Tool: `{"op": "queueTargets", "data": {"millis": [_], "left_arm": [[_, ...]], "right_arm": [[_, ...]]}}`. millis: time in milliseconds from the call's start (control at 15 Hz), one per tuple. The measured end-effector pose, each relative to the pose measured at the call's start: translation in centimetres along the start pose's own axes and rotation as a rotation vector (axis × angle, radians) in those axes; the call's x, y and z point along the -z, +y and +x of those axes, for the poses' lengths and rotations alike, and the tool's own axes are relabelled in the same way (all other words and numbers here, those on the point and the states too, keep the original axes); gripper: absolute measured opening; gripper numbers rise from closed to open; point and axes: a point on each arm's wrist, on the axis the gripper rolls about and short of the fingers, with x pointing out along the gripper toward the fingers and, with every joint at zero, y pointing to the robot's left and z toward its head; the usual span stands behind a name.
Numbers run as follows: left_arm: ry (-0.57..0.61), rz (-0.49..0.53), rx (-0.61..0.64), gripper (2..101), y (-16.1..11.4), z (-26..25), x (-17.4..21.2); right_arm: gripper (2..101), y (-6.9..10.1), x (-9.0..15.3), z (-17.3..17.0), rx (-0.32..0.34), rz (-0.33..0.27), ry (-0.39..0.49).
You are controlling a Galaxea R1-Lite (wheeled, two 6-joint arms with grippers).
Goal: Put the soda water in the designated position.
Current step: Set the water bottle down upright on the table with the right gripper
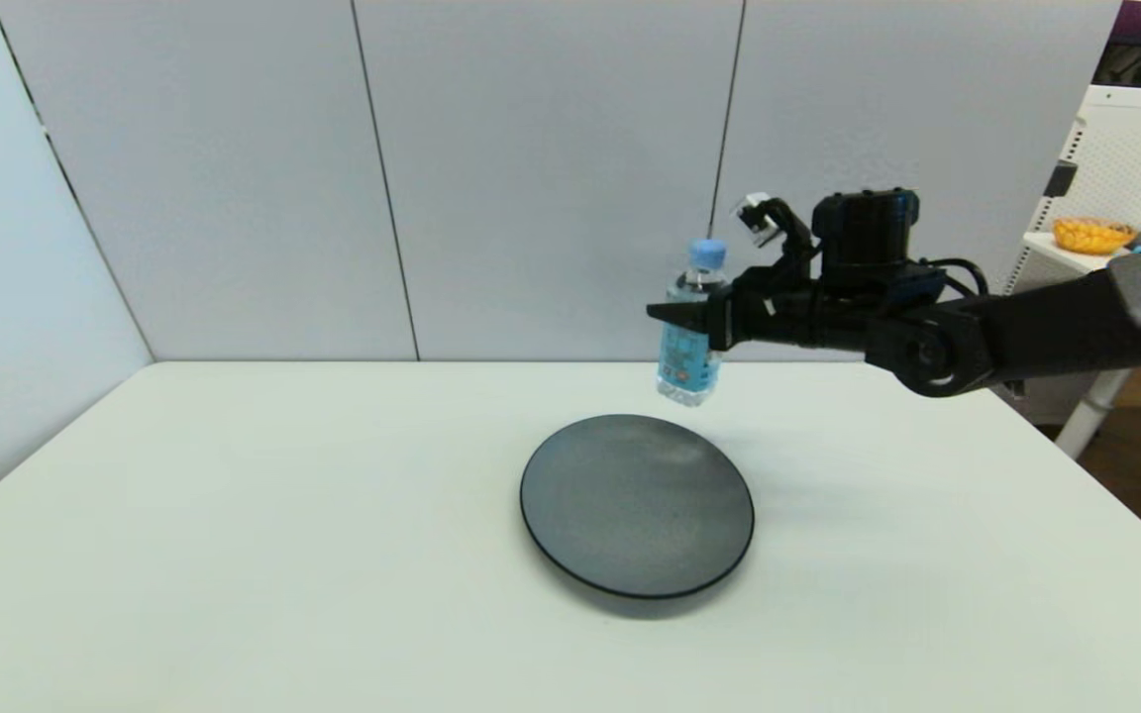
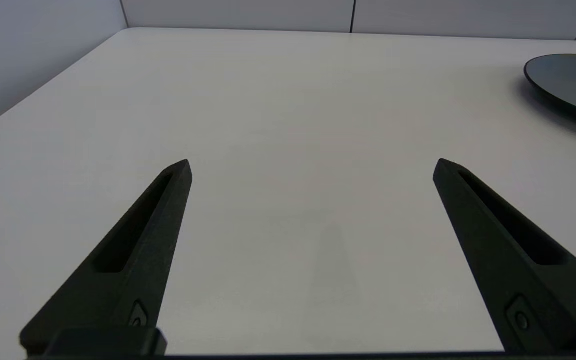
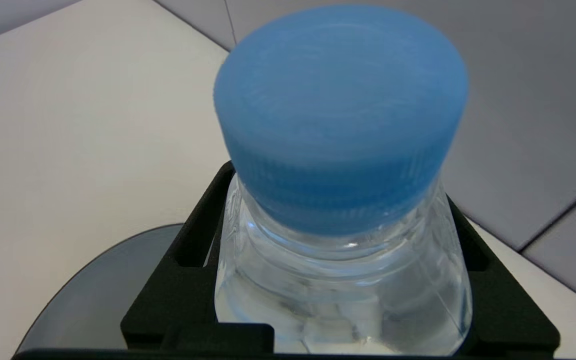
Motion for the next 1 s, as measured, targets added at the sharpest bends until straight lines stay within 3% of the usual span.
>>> {"op": "queueTargets", "data": {"millis": [1000], "left_arm": [[0.0, 0.0, 0.0, 97.8, 0.0, 0.0, 0.0]], "right_arm": [[56.6, -0.9, 1.4, 6.6, -0.044, -0.028, -0.023]]}}
